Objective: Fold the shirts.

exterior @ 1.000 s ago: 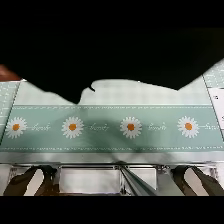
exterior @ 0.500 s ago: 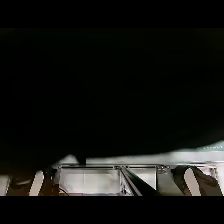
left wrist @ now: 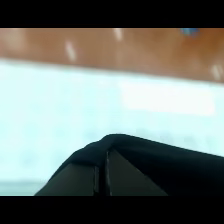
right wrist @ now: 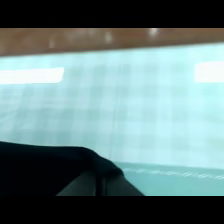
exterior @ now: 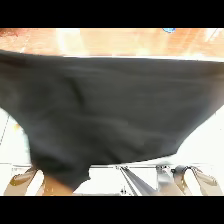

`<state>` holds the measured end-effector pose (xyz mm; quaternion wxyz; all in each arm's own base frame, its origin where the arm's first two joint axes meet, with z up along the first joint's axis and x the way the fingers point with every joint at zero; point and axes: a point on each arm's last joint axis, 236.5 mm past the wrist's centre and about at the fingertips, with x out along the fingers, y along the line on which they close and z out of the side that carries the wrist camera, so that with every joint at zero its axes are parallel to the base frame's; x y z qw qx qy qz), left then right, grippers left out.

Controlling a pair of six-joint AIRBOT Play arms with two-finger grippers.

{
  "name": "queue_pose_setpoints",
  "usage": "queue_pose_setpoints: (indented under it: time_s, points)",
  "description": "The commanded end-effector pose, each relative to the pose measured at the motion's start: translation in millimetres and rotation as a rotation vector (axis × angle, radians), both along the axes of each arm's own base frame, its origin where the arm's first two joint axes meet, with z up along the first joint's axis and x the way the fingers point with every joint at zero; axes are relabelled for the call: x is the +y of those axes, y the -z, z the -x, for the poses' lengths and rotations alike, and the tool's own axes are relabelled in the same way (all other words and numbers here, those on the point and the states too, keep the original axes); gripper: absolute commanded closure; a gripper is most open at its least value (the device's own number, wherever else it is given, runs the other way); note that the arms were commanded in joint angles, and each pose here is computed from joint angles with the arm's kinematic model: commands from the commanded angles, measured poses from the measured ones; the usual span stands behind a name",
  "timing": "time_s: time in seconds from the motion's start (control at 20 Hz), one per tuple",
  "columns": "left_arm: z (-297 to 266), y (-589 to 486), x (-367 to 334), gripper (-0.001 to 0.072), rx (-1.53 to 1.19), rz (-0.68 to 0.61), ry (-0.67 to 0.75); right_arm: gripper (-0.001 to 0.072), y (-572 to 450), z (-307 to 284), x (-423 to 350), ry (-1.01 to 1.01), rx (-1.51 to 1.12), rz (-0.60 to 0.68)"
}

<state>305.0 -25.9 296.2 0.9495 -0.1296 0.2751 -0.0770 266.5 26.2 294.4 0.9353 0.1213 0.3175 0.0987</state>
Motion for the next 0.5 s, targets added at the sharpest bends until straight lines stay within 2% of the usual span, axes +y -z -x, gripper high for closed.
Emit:
queue_pose_setpoints:
  time_s: [0.0,0.25,0.35,0.45]
  points:
    - [-72,98,-20,0.0691,0.224,0.147,0.095,0.0682,83,-57,-8,-0.041,0.127,-0.131]
    - [-181,204,-41,0.0691,0.354,0.211,0.069,0.0682,182,-154,-51,0.015,0.268,-0.235]
    - [-203,242,-54,0.0691,0.424,0.217,0.088,0.0682,220,-181,-56,0.029,0.35,-0.315]
    - [-219,267,-60,0.0691,0.484,0.268,0.05,0.0682,245,-204,-59,0.049,0.393,-0.398]
